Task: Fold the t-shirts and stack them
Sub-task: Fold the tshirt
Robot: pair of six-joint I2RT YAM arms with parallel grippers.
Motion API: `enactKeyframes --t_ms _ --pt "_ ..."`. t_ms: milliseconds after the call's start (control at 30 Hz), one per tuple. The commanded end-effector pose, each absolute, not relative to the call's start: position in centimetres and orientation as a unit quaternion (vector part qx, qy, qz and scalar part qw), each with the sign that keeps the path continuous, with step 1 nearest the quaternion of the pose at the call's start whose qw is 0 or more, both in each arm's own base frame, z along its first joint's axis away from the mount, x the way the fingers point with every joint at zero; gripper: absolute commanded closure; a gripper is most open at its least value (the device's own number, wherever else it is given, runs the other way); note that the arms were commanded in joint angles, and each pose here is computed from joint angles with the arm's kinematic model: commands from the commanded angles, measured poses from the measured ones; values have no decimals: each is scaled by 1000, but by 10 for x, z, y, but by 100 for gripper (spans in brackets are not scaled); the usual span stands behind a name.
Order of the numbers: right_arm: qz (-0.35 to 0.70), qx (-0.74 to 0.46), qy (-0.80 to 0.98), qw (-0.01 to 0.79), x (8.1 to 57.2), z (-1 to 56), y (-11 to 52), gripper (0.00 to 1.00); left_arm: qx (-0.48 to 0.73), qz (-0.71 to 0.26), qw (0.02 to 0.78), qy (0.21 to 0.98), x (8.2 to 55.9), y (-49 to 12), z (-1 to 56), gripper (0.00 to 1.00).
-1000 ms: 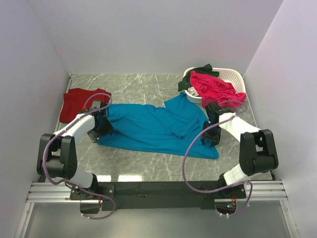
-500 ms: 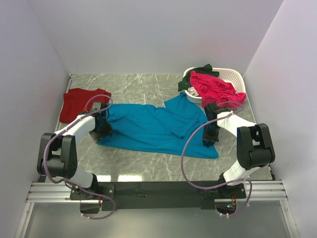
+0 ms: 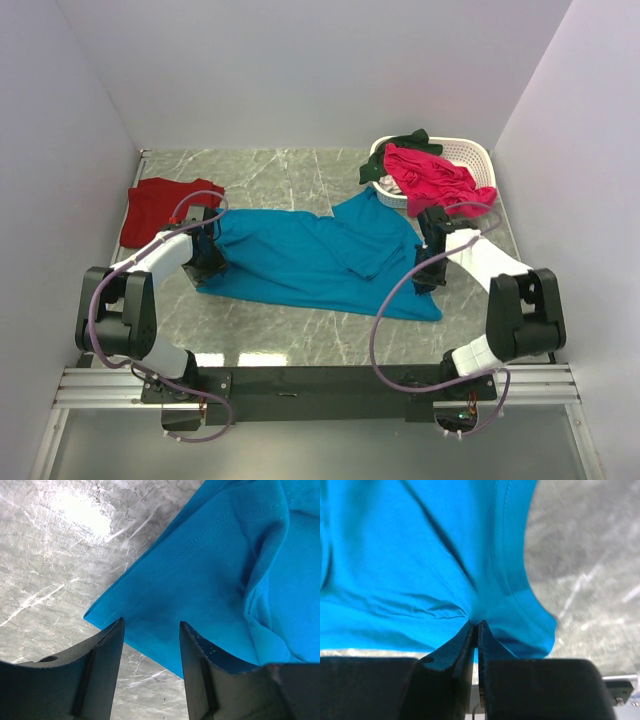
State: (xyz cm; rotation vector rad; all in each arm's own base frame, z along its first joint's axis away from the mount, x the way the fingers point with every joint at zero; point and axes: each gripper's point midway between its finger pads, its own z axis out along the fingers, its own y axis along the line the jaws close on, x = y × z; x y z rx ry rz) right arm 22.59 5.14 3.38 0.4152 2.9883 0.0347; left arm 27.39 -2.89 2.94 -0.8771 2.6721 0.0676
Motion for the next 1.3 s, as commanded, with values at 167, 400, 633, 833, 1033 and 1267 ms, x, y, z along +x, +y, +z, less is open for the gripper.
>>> enactKeyframes --t_ms 167,400,633,833,1033,1267 --pt "-2 130 990 50 201 50 42 86 -303 17 167 938 279 -30 31 49" --pt "12 130 991 42 195 44 47 73 -300 14 168 939 276 -31 31 52" --pt "20 129 991 42 197 41 50 76 -302 8 168 938 274 -33 32 52" --pt "22 121 992 35 191 40 50 97 -303 17 169 938 270 -28 33 53" --pt "19 122 992 33 191 39 50 94 -304 10 171 937 269 -30 33 54" --pt "18 122 992 30 201 35 51 68 -303 10 171 938 271 -30 35 54"
